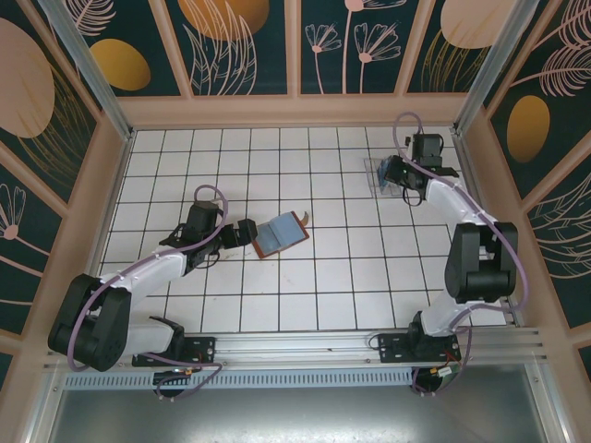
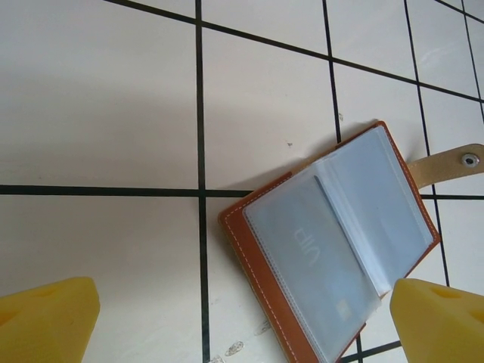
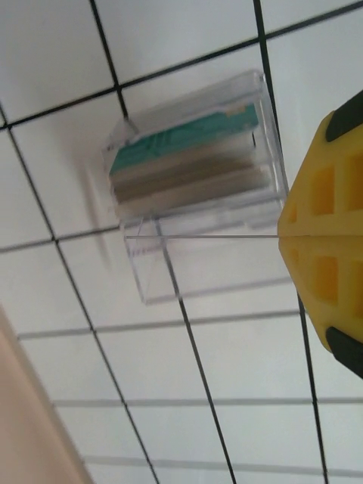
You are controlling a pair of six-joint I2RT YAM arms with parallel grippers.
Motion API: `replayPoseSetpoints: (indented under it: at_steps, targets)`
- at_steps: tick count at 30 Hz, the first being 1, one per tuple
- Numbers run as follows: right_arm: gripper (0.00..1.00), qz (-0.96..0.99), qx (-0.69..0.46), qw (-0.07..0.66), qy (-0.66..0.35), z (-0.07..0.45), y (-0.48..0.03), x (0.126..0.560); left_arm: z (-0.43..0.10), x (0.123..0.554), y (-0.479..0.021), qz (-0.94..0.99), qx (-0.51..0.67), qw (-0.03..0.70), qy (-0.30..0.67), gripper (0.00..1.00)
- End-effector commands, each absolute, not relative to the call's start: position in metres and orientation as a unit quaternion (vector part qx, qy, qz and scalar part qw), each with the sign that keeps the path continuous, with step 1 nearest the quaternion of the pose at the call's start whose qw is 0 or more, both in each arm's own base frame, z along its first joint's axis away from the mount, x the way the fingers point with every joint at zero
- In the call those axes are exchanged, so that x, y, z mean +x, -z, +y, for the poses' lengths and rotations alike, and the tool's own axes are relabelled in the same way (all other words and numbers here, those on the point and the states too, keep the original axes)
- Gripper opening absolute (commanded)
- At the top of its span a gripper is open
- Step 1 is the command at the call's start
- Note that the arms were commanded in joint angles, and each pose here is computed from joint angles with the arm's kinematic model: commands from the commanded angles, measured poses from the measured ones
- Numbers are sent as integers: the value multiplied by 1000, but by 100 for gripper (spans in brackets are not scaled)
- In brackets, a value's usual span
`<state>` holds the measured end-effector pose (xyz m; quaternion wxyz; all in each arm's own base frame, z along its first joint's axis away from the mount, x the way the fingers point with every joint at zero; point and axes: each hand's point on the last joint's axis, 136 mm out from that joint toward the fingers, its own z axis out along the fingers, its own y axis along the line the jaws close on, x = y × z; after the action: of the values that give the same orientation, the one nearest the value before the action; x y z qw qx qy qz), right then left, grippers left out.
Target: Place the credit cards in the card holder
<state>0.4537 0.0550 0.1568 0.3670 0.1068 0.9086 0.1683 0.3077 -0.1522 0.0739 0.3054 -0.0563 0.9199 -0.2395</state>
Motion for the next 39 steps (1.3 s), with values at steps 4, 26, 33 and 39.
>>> replayPoseSetpoints:
  at_steps: [4, 26, 33, 39]
  targets:
    - [0, 874, 41, 384, -296, 116, -195, 427, -160, 294, -70, 921, -55, 278, 267, 99]
    - [0, 832, -203, 164, -489, 315, -111, 318, -171, 288, -49, 927, -72, 226, 292, 58]
    - [0, 847, -196, 130, -476, 322, -80, 319, -175, 293, -43, 921, -82, 228, 304, 39]
    - [0, 841, -193, 107, -493, 328, -72, 315, -183, 295, -32, 921, -81, 211, 318, 34]
